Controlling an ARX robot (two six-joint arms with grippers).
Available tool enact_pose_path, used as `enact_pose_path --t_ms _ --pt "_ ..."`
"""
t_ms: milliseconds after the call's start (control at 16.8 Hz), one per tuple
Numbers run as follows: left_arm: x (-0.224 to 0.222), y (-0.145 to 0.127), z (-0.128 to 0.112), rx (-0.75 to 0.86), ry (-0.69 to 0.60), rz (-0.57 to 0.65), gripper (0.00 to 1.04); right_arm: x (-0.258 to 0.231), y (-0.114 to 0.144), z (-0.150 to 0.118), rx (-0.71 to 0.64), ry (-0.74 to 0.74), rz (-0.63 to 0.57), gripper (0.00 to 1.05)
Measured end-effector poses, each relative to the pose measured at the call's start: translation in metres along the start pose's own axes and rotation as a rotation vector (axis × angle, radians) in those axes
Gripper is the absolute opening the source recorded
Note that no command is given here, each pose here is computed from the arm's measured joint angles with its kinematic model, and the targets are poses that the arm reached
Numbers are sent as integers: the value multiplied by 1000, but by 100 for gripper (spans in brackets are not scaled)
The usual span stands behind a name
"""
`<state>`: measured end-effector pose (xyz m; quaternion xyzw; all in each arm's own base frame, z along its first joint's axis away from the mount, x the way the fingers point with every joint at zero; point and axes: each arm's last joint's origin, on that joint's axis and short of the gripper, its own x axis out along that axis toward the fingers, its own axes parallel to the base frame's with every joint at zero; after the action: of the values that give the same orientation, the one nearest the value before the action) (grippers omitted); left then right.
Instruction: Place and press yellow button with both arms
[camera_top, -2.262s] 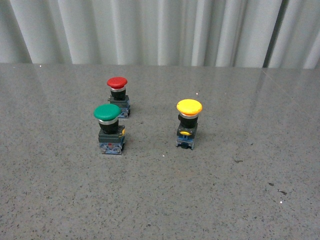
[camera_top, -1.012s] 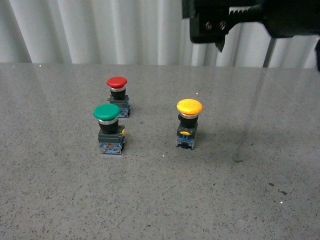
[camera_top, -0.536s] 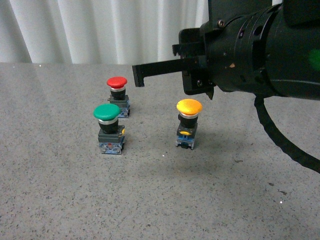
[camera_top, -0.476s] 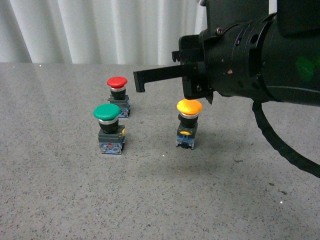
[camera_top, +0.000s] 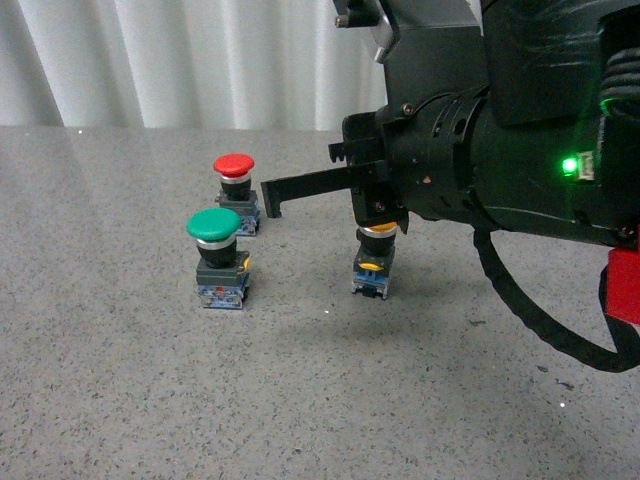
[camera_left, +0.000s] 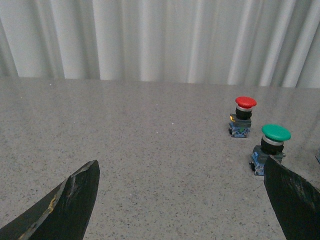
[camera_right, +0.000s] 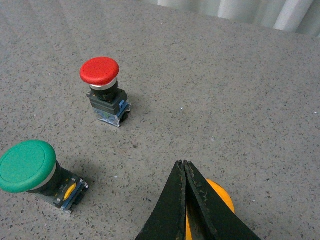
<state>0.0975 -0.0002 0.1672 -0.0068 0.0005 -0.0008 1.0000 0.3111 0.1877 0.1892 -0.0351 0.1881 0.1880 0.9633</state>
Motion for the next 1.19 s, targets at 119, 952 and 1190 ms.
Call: enact_pose_path --t_ms 119,952,1190 --pt "0 0 0 0 0 0 98 4 0 -5 -3 20 -6 2" --pt "0 0 0 0 0 0 98 15 -9 -14 -27 151 -41 2" --pt "0 0 0 0 0 0 98 13 -10 -9 -2 69 -5 2"
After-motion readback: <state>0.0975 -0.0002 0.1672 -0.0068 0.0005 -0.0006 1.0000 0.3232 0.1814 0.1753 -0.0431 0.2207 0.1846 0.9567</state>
